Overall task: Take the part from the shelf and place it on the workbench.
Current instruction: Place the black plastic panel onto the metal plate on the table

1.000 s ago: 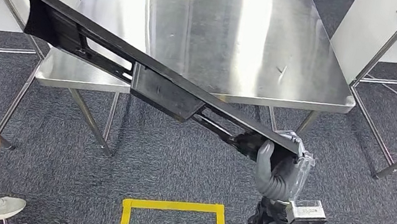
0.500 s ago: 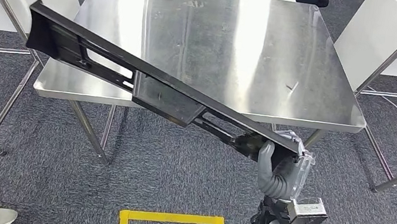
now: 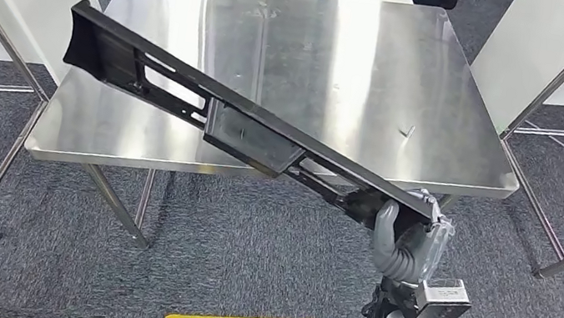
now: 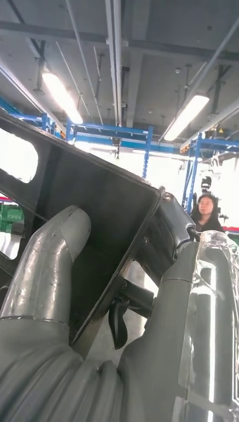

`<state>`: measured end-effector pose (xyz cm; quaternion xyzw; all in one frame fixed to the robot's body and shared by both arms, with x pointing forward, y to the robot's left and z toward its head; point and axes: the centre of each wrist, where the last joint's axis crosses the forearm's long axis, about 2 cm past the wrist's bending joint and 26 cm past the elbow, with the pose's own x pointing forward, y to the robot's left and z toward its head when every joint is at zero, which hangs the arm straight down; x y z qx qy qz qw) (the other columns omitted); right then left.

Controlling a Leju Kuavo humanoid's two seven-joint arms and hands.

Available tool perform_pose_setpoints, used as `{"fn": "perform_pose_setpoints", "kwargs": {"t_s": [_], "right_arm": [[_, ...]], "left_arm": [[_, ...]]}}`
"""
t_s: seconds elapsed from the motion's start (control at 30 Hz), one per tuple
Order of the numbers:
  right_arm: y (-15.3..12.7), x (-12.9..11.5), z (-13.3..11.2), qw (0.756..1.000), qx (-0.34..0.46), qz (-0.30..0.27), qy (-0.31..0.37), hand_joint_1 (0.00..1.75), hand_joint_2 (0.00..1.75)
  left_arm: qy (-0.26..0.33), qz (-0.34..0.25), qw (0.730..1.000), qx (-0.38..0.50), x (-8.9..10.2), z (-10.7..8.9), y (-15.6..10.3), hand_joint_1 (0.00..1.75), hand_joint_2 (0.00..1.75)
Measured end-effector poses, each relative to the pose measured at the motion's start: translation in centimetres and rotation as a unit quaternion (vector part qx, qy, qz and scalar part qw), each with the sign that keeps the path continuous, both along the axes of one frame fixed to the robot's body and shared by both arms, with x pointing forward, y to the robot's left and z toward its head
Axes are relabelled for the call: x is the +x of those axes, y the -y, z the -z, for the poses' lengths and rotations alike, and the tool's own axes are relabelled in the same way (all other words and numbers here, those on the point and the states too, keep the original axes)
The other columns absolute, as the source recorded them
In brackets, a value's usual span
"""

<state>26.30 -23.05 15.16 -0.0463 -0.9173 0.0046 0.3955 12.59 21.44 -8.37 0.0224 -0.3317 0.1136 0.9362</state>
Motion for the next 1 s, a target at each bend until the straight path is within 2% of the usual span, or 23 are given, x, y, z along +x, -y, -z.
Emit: {"fn": "perform_pose_setpoints", "kwargs": {"t_s": [0.4, 1.0], "right_arm": [[-0.1, 0.8, -0.1, 1.0, 0.0, -0.001, 0.004, 1.75, 1.75], [0.5, 1.0, 1.8, 1.0, 0.003, 0.012, -0.017, 1.75, 1.75]], "left_arm": [[0.005, 0.0, 1.0, -0.011, 0.9, -0.1, 0.2, 0.0, 1.75], [0.0, 0.026, 0.999, -0.027, 1.5, -0.1, -0.4, 0.0, 1.75]]}}
